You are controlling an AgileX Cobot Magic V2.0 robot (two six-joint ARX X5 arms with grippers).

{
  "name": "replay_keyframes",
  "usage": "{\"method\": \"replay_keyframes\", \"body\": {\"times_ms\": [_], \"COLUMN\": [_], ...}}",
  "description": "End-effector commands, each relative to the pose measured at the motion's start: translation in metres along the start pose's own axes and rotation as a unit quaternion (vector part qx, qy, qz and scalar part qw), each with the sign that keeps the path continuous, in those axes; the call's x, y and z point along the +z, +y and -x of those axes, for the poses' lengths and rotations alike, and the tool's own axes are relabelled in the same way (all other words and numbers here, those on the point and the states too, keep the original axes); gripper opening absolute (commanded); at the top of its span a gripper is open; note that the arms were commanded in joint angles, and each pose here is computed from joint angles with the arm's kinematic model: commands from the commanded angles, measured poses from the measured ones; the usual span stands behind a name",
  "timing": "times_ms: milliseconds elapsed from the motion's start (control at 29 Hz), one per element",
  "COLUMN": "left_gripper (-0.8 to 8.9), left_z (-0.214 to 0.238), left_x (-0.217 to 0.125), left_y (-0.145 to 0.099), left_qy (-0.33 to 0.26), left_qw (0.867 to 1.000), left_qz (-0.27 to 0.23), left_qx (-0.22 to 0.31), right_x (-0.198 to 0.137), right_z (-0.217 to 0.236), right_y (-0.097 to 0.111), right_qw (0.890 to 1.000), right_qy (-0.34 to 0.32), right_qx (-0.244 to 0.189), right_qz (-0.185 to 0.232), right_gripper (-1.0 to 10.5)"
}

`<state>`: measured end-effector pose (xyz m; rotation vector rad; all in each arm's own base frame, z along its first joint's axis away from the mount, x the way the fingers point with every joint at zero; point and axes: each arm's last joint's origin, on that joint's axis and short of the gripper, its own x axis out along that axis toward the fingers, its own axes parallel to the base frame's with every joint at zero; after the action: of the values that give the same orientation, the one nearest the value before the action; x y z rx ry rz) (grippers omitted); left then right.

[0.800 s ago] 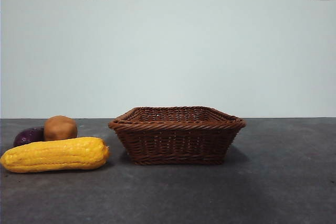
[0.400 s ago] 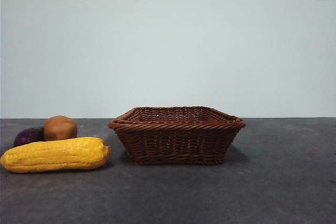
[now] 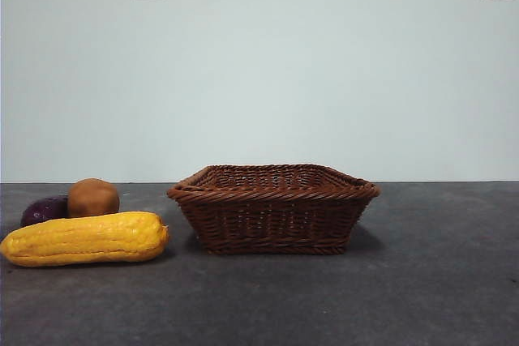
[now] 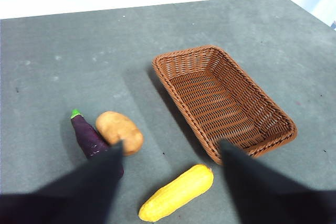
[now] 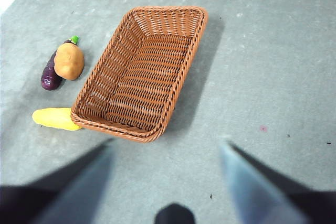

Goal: Help me put the vegetables on the table into the basket

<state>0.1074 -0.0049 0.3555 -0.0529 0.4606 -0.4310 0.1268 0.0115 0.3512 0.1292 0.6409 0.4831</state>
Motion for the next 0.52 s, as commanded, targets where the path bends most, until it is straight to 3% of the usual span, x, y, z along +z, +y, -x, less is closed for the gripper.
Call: {"method": "replay_keyframes", "body": {"times_ms": [34, 310, 517], "left_gripper": [7.73, 7.72, 7.73], "left_z": [-0.003, -0.011, -0.015], "left_x": [0.002, 0.005, 0.005], "left_y": [0.001, 0.005, 0.007], "left_qy": [0.002, 0.003, 0.011], "left_qw": [1.000, 1.000, 1.000], "left_qz": [-0.005, -0.003, 0.001], "left_qx": [-0.004, -0.020, -0.020], "right_x": [0.003, 0.033, 0.077], "right_z": [-0.002, -0.054, -0.147], "right_y": [-0.001, -0.018, -0.020], "right_qw": [1.000, 0.998, 0.993], "right_qy": [-0.002, 0.006, 0.097], "right_qx": [0.007, 0.061, 0.062], "right_qz": [-0.001, -0.036, -0.024], "right_gripper": [6.5, 6.5, 6.3]}}
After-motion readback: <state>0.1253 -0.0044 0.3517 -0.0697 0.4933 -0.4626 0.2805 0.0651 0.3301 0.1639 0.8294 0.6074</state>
